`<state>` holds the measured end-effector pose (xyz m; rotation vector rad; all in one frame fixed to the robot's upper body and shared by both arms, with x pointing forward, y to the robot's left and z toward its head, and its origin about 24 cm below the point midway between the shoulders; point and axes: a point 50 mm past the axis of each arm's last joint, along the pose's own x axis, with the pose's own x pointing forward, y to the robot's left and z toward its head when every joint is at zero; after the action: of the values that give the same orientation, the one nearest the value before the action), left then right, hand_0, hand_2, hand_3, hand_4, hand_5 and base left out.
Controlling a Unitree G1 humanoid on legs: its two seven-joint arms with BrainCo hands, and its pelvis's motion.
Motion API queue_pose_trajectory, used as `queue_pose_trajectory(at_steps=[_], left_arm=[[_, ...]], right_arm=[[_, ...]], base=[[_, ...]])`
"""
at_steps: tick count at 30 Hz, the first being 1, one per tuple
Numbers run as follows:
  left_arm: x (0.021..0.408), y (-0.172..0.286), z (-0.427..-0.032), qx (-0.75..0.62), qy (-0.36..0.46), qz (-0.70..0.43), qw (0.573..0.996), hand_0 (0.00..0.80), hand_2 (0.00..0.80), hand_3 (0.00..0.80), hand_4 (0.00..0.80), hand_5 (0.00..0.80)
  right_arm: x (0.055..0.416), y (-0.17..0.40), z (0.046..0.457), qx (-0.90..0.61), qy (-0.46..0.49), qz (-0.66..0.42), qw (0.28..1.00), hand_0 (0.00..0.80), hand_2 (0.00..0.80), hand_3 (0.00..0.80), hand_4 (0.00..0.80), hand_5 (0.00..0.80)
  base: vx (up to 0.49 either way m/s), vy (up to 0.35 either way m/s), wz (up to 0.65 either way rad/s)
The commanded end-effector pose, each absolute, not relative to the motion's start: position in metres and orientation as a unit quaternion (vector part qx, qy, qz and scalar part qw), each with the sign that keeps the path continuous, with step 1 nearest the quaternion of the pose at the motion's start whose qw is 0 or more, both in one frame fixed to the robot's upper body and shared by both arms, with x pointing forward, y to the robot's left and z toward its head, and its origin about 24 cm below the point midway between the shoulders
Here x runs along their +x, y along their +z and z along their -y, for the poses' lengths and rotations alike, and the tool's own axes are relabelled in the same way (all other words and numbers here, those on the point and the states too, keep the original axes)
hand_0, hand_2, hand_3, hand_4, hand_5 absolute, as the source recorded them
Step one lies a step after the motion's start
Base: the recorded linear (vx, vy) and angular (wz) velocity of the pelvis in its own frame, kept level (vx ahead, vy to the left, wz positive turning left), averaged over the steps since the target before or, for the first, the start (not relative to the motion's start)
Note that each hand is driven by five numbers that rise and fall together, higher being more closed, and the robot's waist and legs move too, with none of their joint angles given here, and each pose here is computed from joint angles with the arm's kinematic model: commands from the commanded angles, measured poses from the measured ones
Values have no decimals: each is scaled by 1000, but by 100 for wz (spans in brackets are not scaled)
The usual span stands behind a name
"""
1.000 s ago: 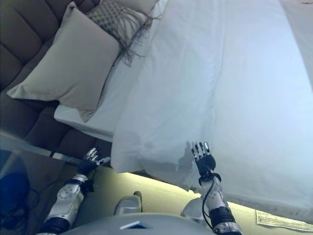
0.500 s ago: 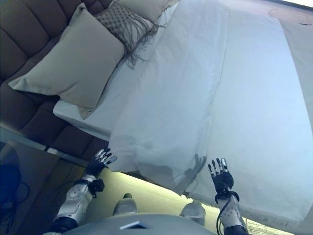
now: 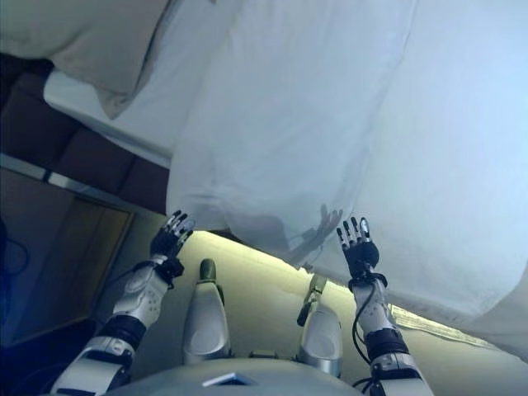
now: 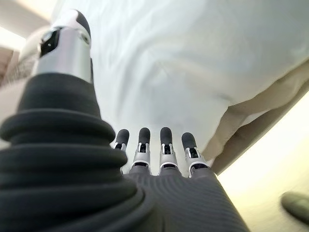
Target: Make the bed neatly
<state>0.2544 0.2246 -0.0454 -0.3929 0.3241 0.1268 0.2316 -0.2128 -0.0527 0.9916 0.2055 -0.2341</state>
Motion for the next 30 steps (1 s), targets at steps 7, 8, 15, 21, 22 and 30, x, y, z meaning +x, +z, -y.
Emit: queue_pose_trajectory(at_steps=[7,8,15,21,22,30], left_arm=[[249,-63,-228,-378,70,-177,906,0,0,0,0,0],[250,-64,-227,-396,74,-176,898,0,0,0,0,0],[245,-73,-227,-464,99,-170,864,0,0,0,0,0],[266,-57,-237,-529,129,-119,830,0,0,0,0,0],[270,-53,-238,-540,131,-107,824,0,0,0,0,0],[303,-21,-246,-609,143,-27,780,0,0,0,0,0]], right_arm=[[250,-17,238,481,-102,23,870,0,0,0,0,0],[252,-15,238,481,-98,28,871,0,0,0,0,0],[263,0,236,485,-84,57,869,0,0,0,0,0],[271,20,242,485,-64,100,866,0,0,0,0,0],[273,23,243,483,-60,104,867,0,0,0,0,0],[289,46,245,452,-36,121,883,0,0,0,0,0]], base=[[-23,-7,5],[-44,12,3],[17,-46,3],[-28,42,-9],[-17,144,-15],[-3,136,-26]])
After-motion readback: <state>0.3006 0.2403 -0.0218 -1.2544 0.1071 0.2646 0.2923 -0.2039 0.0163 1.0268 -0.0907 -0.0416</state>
